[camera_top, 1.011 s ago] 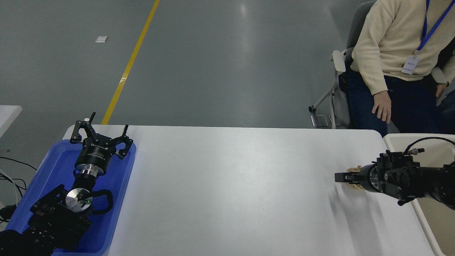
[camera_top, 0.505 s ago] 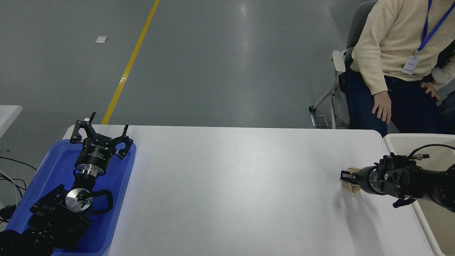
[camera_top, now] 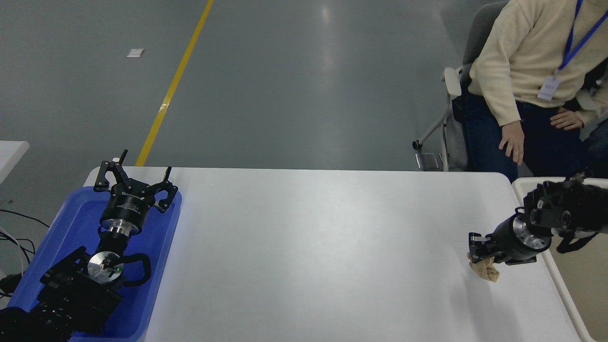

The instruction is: Pick up paper ball place in dustbin

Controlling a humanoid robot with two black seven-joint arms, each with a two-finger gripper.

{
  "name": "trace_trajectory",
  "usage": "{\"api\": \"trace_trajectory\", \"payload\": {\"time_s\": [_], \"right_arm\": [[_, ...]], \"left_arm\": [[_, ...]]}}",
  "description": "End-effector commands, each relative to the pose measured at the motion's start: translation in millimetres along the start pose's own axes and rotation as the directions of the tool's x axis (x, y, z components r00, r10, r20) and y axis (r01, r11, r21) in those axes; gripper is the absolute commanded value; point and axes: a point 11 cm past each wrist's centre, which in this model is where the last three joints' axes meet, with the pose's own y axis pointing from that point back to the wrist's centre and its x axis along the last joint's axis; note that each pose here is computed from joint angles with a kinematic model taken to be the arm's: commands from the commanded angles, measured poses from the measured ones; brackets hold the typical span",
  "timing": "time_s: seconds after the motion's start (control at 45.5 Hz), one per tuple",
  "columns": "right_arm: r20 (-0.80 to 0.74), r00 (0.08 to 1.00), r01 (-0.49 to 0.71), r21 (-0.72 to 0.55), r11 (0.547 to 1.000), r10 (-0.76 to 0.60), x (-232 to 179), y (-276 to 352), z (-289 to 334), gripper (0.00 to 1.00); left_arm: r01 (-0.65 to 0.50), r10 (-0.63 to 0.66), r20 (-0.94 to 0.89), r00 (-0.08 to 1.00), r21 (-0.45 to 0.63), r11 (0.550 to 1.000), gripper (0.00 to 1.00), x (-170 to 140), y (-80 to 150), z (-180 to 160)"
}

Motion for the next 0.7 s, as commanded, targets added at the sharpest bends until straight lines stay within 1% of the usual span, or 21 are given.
{"api": "trace_trajectory", "payload": {"time_s": [0.0, 0.242, 0.374, 0.505, 0.571, 0.681], "right_arm": [[-0.036, 0.999, 0.038, 0.038, 0.999, -0.037, -3, 88, -22, 0.00], [-0.051, 0.989, -0.133, 0.080, 0.988, 0.138, 10, 176, -31, 0.00], [-0.060, 0.968, -0.240, 0.082, 0.967, 0.245, 19, 221, -35, 0.00], [-0.068, 0.941, -0.325, 0.086, 0.942, 0.331, 19, 262, -38, 0.00], [-0.068, 0.931, -0.353, 0.082, 0.932, 0.359, 15, 278, -37, 0.00], [-0.065, 0.926, -0.366, 0.076, 0.928, 0.371, 13, 284, -35, 0.00]], "left_arm": [[-0.001, 0.001, 0.000, 1.000, 0.000, 1.000, 1.00, 0, 0, 0], [-0.001, 0.001, -0.001, 1.000, -0.003, 1.000, 1.00, 0, 0, 0], [-0.001, 0.001, 0.000, 1.000, -0.001, 1.000, 1.00, 0, 0, 0], [-0.001, 0.001, -0.001, 1.000, -0.002, 1.000, 1.00, 0, 0, 0], [-0.001, 0.001, 0.000, 1.000, -0.001, 1.000, 1.00, 0, 0, 0], [-0.001, 0.001, -0.002, 1.000, -0.004, 1.000, 1.00, 0, 0, 0]]}}
